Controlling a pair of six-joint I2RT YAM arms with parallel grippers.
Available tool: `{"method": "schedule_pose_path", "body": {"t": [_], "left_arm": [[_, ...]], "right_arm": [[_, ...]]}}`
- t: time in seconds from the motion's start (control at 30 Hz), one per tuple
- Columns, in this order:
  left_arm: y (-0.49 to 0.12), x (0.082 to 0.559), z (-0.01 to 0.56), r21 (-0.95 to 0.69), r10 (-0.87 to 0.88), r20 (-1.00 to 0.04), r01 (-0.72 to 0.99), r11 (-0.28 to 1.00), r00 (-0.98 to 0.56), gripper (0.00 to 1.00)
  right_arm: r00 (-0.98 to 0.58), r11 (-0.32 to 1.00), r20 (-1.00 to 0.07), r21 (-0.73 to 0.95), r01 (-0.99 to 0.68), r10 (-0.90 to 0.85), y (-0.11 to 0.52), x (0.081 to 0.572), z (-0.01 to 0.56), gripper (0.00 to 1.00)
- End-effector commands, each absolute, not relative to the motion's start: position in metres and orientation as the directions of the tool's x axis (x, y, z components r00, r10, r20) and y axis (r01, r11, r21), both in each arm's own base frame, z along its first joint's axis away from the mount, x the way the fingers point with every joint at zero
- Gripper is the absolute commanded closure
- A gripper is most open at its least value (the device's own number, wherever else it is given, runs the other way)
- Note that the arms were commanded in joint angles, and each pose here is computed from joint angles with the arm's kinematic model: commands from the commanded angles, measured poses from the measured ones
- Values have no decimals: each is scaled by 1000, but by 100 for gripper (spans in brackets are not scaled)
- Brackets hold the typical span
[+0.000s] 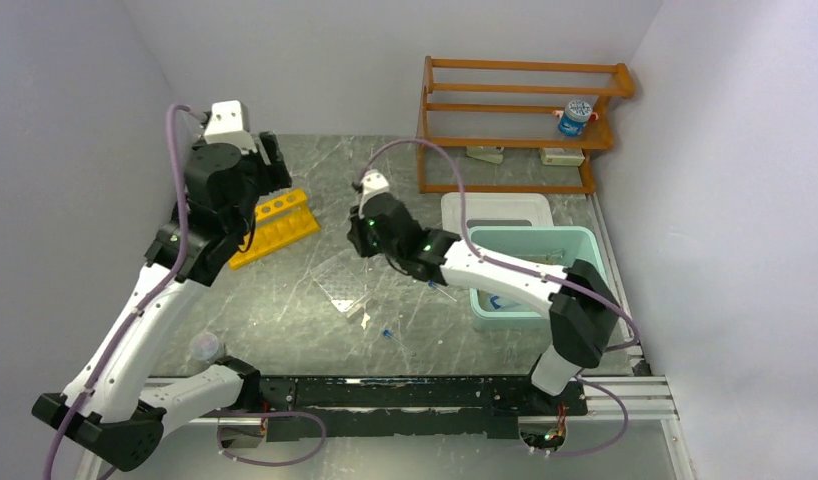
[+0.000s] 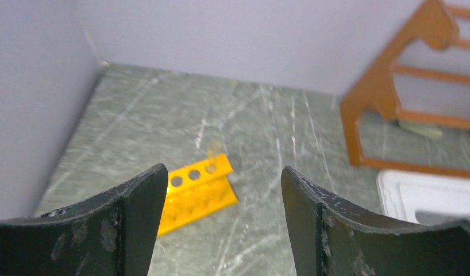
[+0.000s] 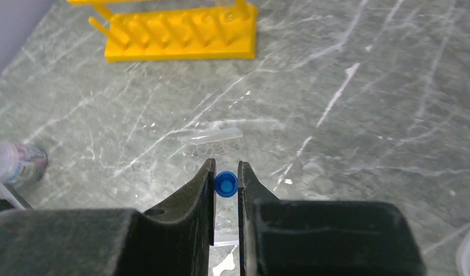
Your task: Organize the chemistry lab equipment
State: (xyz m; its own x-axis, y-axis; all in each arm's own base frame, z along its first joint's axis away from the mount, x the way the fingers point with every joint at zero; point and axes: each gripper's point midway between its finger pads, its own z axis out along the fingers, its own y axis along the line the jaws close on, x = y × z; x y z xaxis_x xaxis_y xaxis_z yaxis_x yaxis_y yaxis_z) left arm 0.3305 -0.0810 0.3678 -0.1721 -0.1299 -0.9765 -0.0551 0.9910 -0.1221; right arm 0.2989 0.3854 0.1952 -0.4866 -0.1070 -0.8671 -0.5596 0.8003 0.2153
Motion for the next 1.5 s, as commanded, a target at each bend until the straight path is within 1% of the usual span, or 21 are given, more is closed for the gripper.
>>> {"method": "schedule_pose_path", "body": {"t": [0.0,0.1,0.23,0.33,0.43,0.63,0.9,1.0,1.27,1.47], "left_arm": [[-36,313,405,-61,-90,-990,-243,968,-109,23],[-28,307,424,-75,-99,-992,-265,961,-80,23],[-26,301,436,-86,-106,-992,-264,961,-63,24],[-22,300,439,-87,-111,-991,-283,955,-69,24],[-25,300,437,-84,-106,-992,-266,960,-72,24],[-18,298,428,-71,-105,-990,-312,947,-93,23],[-20,297,427,-85,-116,-989,-295,952,-89,23],[-21,296,423,-85,-116,-989,-292,953,-92,22],[-22,300,415,-67,-104,-988,-294,953,-113,23],[-21,299,411,-64,-103,-988,-299,952,-113,23]], "right_arm": [[-361,791,-917,92,-605,-170,416,292,194,90],[-308,766,-929,45,-642,-203,440,283,189,90],[-234,711,-942,-8,-703,-242,470,264,180,91],[-222,689,-945,-6,-725,-242,484,256,172,91],[-219,676,-951,16,-737,-217,493,252,165,91],[-225,707,-956,27,-707,-188,498,260,148,92],[-233,751,-958,29,-659,-167,494,267,135,93],[-216,773,-961,1,-634,-175,490,272,132,93],[-230,749,-952,1,-662,-201,496,268,114,93],[-241,759,-942,-21,-650,-233,491,269,97,93]]}}
